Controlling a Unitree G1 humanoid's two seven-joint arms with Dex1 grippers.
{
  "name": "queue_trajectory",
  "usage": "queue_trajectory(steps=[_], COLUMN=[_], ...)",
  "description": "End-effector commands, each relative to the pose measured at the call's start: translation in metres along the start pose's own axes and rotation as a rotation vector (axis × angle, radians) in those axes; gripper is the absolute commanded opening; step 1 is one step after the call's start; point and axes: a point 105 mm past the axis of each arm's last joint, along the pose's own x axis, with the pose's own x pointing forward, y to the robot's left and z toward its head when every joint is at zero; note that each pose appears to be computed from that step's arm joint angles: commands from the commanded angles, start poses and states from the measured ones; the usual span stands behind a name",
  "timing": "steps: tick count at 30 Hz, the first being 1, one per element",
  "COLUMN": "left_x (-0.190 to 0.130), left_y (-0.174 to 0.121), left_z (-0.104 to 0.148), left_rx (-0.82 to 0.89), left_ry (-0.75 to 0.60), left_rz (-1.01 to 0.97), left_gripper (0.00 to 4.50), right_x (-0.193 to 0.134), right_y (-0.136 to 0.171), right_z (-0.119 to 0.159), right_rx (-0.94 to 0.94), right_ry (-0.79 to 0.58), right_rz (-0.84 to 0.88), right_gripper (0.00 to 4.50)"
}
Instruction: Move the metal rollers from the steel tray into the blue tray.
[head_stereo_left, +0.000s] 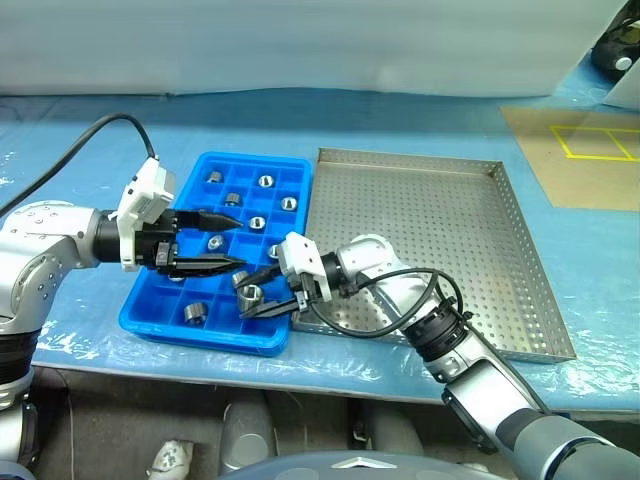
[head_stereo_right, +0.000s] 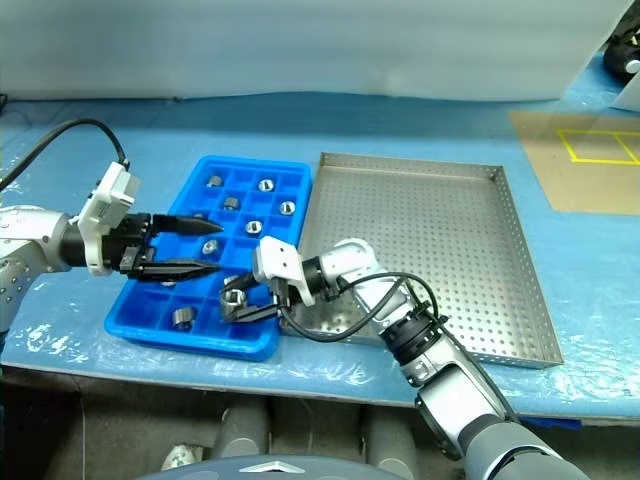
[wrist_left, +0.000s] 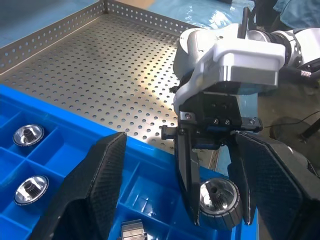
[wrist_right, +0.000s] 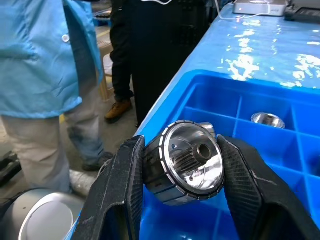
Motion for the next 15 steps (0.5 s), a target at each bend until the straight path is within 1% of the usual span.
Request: queue_trajectory(steps=[1,3,4,6,7,10,15], left_x=[-0.004,-0.003,-0.002,-0.002,-0.001,-0.001,0.002], left_y=[0.001,0.002,0.002,0.003,0.004,0.007,0.014], left_z=[0.008,0.009,0.009,0.01,0.011,0.013,0.018], left_rx=[0.048,0.049,0.05,0.052,0.055,0.059,0.076], left_ry=[-0.003,-0.005,-0.009,-0.015,-0.019,-0.025,-0.043], left_rz=[0.025,0.027,0.029,0.034,0.038,0.038,0.037], left_gripper=[3.7,3.7,3.7,3.7,3.7,3.7,3.7], right_x=[0.0,-0.003,-0.003,-0.003,-0.004,-0.006,-0.021], right_y=[0.003,0.003,0.002,-0.004,-0.004,-0.008,-0.023], right_z=[0.004,0.004,0.004,0.001,0.001,0.002,0.008], right_rx=[-0.015,-0.001,0.002,0.008,0.003,-0.025,-0.066], right_ry=[-0.014,-0.02,-0.024,-0.007,0.0,0.009,0.018], right_rz=[0.031,0.035,0.027,-0.009,-0.006,-0.024,-0.099], right_gripper=[1.83,2.56,2.8,3.53,3.83,3.83,3.83])
